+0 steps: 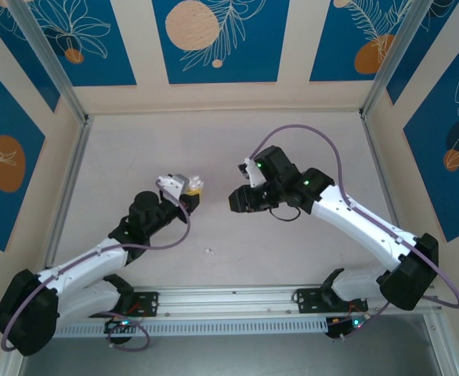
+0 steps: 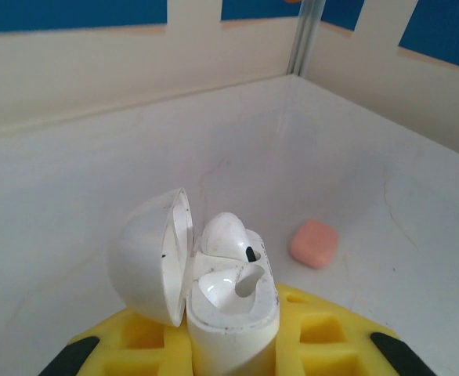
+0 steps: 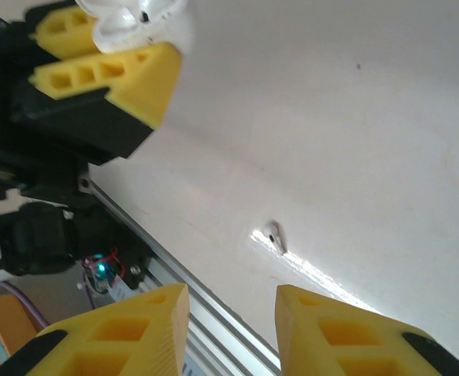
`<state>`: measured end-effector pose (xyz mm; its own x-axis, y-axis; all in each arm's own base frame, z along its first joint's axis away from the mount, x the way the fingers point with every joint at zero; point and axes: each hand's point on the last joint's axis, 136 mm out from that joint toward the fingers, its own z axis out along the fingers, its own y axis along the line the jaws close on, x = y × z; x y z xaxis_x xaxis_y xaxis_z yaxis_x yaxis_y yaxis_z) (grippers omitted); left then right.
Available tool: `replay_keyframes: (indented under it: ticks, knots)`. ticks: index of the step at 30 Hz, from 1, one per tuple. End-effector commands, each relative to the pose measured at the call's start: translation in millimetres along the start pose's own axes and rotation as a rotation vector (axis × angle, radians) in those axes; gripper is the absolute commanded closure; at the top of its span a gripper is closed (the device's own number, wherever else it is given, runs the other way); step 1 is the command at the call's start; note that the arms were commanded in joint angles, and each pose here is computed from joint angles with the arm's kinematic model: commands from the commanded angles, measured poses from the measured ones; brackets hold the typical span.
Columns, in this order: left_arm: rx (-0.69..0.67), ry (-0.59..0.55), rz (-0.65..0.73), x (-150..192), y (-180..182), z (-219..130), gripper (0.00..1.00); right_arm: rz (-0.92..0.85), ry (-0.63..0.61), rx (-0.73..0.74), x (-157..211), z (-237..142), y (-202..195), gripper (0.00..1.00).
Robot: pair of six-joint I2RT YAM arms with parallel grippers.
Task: Insert wireless bluetooth earbuds into charging case
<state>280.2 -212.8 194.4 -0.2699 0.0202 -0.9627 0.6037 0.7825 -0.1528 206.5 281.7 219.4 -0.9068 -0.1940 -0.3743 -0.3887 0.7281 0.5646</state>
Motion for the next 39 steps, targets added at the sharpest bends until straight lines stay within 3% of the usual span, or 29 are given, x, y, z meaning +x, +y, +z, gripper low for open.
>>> replay_keyframes:
  ticks: [1, 14, 21, 32, 39]
  knots:
    - [-0.033, 0.115, -0.168, 31.0, 6.0, -12.1, 0.83, -0.025, 0.104, 0.031, 21.7, 13.6, -3.8, 0.65]
    - [-0.207, 0.308, -0.425, 93.6, 31.5, -53.1, 0.83, -0.165, 0.343, 0.086, 62.6, 81.9, -4.2, 0.65]
    - [-0.224, 0.308, -0.588, 105.3, 47.3, -63.1, 0.82, -0.295, 0.431, 0.129, 72.6, 120.1, -3.7, 0.65]
    - [-0.268, 0.318, -0.669, 117.8, 59.5, -71.9, 0.82, -0.430, 0.549, 0.252, 94.3, 160.3, -13.7, 0.59]
    - [-0.275, 0.300, -0.661, 114.5, 62.0, -73.2, 0.82, -0.458, 0.558, 0.312, 93.8, 172.2, -20.2, 0.58]
